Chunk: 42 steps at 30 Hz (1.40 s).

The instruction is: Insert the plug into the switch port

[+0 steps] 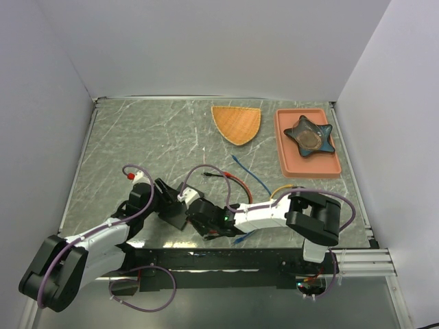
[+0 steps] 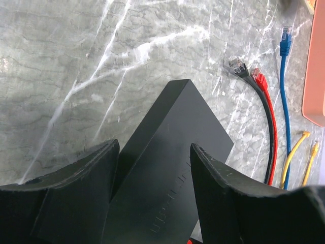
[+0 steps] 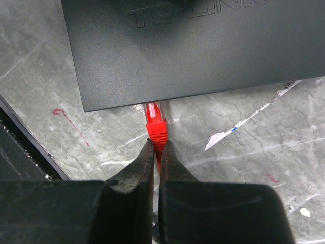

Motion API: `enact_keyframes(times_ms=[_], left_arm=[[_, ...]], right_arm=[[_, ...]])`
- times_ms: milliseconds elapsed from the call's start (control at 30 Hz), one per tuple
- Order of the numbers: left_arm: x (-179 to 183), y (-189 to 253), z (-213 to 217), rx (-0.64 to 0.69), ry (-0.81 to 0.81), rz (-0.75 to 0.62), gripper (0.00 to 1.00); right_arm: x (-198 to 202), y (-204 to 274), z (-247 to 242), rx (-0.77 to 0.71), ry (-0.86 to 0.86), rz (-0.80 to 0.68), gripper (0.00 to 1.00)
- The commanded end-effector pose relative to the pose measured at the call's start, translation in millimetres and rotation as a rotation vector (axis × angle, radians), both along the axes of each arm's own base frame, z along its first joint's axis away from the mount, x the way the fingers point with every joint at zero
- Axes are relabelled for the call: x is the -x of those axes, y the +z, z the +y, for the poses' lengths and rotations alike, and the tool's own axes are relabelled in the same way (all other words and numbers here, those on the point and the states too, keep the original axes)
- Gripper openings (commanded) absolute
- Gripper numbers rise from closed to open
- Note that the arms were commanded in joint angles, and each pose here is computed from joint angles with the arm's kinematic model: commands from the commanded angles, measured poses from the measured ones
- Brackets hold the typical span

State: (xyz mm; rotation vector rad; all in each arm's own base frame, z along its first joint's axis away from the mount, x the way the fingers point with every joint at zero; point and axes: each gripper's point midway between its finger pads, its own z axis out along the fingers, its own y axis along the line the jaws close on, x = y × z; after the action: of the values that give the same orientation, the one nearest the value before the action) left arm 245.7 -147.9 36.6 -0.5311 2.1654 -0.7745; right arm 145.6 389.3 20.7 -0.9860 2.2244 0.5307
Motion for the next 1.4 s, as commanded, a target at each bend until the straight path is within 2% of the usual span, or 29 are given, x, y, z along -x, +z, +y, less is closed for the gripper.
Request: enact_keyframes(times_ms=[0,200,600,900,1167,1367], left_arm=[[67,-29,-37,0.128,-0.192,0.258,0.63],[69,-27,-39,0.135,-0.192,0.256,0.63],[66,-21,-46,0.138,-0.208,0.247,0.63],[65,-19,-45,0.121,-0.199,0.243,0.64],[49,-15,-32,0.008,-0.142,0.225,0.78],[28,-5,-31,-0.062,-0.127,0.199,0.84]], right_arm=[[-66,123,76,-0.494,-0.116,-0.197,0.0],[-72,145,88,-0.546,-0.082,-0.204,0.0],[-76,149,107,-0.497,-0.046,-0.172,0.0],[-79,141,102,-0.481,-0.071,-0.155,0.0],[-67,120,85,-0.443,-0.069,-0.108,0.0],[-64,101,64,-0.387,-0.111,-0.096,0.0]])
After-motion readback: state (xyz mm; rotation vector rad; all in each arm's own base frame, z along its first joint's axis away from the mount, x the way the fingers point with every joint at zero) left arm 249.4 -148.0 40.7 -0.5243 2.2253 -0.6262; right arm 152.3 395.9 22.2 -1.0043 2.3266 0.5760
